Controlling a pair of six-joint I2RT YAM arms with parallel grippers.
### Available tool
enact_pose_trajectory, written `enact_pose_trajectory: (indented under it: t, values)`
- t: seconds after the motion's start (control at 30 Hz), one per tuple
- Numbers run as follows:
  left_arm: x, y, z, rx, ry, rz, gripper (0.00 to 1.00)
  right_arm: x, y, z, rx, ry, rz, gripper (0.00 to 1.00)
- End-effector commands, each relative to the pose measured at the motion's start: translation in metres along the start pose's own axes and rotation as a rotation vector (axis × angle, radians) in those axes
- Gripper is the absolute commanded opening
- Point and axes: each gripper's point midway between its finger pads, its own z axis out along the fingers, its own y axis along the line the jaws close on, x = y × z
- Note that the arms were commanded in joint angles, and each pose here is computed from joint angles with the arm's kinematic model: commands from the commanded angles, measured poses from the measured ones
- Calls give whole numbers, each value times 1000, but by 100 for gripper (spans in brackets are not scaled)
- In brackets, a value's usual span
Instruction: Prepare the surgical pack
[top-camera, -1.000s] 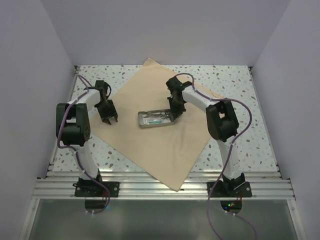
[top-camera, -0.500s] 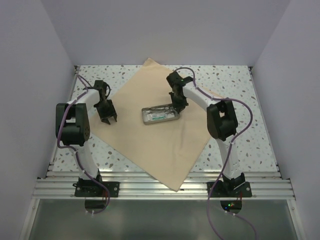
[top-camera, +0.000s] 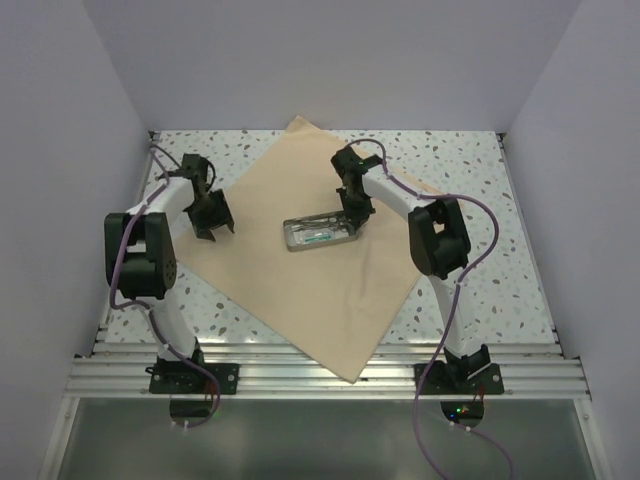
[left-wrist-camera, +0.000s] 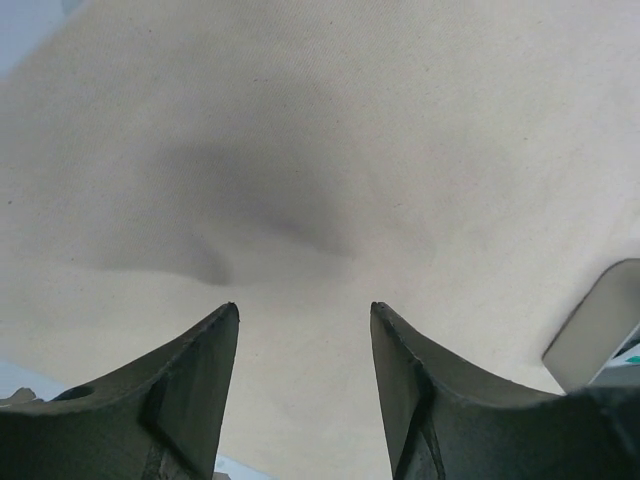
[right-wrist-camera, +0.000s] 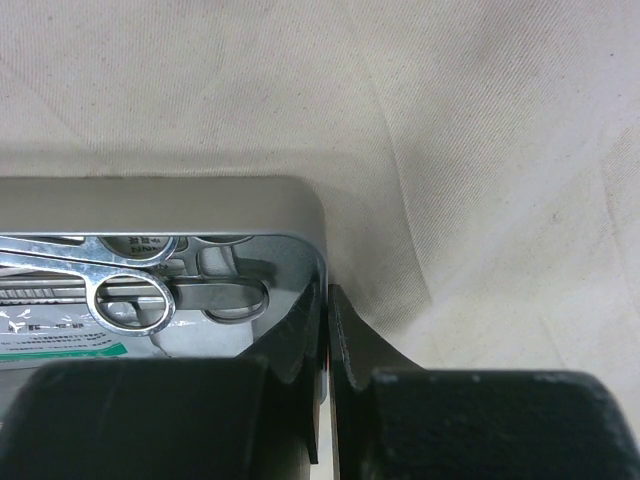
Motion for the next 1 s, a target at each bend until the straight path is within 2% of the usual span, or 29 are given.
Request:
enact_pose_trajectory:
  t: [0.0, 0.47, 0.67, 0.97]
  values:
    - [-31, -10, -31, 50, -142, 6, 60, -11, 3, -6, -21, -28, -15, 0]
    - [-45, -7, -48, 39, -196, -17, 59, 0, 5, -18, -66, -25, -50, 0]
    - [-32, -3, -43, 47, -145, -40, 60, -3, 8, -19, -78, -19, -53, 0]
    - [-34, -7, -45, 65, -149, -39, 60, 6, 9, -29, -100, -11, -46, 0]
